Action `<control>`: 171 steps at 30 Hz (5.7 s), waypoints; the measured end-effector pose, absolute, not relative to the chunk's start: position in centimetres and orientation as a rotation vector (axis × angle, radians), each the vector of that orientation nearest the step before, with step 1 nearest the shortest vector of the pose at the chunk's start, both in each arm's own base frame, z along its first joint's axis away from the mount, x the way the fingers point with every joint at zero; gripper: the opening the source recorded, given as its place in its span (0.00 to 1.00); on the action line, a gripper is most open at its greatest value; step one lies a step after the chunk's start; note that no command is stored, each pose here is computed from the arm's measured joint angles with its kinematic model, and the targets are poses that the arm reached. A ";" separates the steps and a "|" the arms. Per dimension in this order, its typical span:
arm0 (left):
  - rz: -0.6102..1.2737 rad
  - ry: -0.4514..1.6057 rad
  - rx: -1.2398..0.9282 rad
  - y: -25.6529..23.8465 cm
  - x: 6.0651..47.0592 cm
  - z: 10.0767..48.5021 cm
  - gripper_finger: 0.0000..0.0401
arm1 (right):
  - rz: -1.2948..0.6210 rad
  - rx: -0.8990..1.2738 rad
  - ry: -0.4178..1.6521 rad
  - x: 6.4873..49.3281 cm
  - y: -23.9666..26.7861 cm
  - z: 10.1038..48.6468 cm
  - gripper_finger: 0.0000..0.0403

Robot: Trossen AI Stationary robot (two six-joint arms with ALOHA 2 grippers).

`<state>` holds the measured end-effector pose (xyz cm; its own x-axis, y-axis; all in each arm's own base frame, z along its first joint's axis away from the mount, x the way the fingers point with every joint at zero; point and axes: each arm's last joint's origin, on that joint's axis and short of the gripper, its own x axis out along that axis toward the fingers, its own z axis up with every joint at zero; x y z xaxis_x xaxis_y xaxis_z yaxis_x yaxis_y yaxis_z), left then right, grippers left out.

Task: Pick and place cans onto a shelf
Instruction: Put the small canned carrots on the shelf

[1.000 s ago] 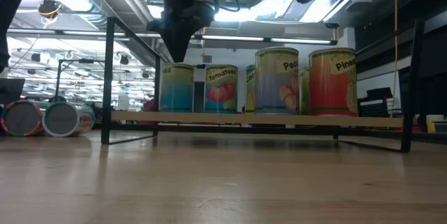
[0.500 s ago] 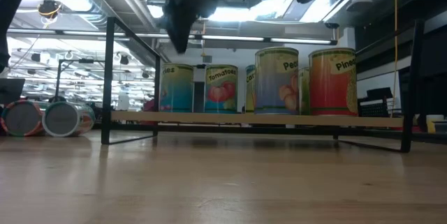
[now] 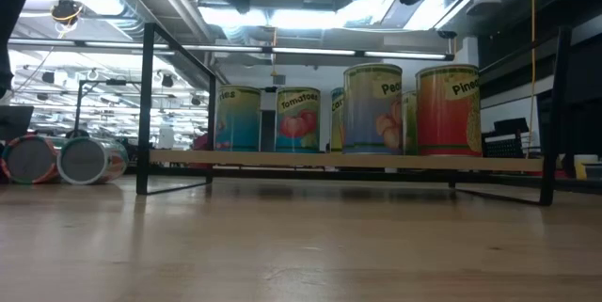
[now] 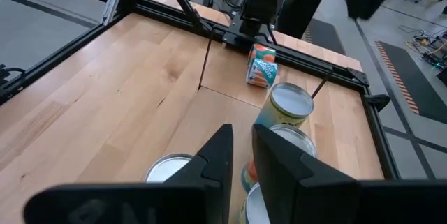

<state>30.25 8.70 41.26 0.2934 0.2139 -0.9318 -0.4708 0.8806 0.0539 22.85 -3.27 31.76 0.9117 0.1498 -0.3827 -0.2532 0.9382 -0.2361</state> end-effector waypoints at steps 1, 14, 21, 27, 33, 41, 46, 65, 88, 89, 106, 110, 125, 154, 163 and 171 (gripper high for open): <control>0.459 1.181 -0.251 8.6 30.1 41.5 0.14 | 0.210 -0.286 0.369 22.9 -3.3 31.8 0.15; 0.520 1.174 -0.221 10.3 28.7 41.9 0.33 | 0.211 -0.284 0.374 22.8 -3.3 31.7 0.15; 0.510 1.103 -0.088 10.8 24.6 44.9 0.33 | 0.211 -0.284 0.376 22.8 -3.3 31.7 0.15; 0.483 0.923 -0.181 10.3 17.6 48.2 0.33 | 0.211 -0.284 0.376 22.8 -3.3 31.7 0.15; 0.595 0.956 -0.323 9.2 12.3 45.4 0.33 | 0.211 -0.284 0.376 22.8 -3.3 31.7 0.15; 0.609 1.058 -0.483 8.8 10.4 37.0 0.33 | 0.211 -0.284 0.376 22.8 -3.3 31.7 0.15; 0.517 1.083 -0.512 10.3 11.7 31.8 0.33 | 0.211 -0.284 0.376 22.8 -3.3 31.7 0.15; 0.237 1.371 -0.730 16.2 13.6 20.4 0.33 | 0.211 -0.284 0.375 22.8 -3.3 31.7 0.15; 0.094 1.492 -0.917 16.9 14.4 16.9 0.33 | 0.211 -0.284 0.376 22.8 -3.3 31.7 0.15; 0.091 1.498 -0.922 16.8 14.3 16.9 0.33 | 0.211 -0.284 0.376 22.8 -3.3 31.7 0.15; 0.012 1.541 -0.855 15.6 15.5 17.0 0.33 | 0.211 -0.284 0.376 22.8 -3.3 31.7 0.15; -0.007 1.552 -0.834 15.2 15.9 17.0 0.30 | 0.211 -0.284 0.376 22.8 -3.3 31.7 0.15; -0.050 1.562 -0.790 14.3 16.8 16.9 0.04 | 0.211 -0.284 0.376 22.8 -3.3 31.7 0.15; -0.034 1.575 -0.807 13.1 15.6 19.2 0.00 | 0.212 -0.282 0.384 22.8 -3.3 31.6 0.15; 0.127 1.354 -0.715 11.6 13.9 24.7 0.00 | 0.212 -0.282 0.384 22.8 -3.3 31.6 0.15; 0.304 1.107 -0.536 10.1 12.5 32.1 0.01 | 0.212 -0.283 0.383 22.8 -3.3 31.6 0.15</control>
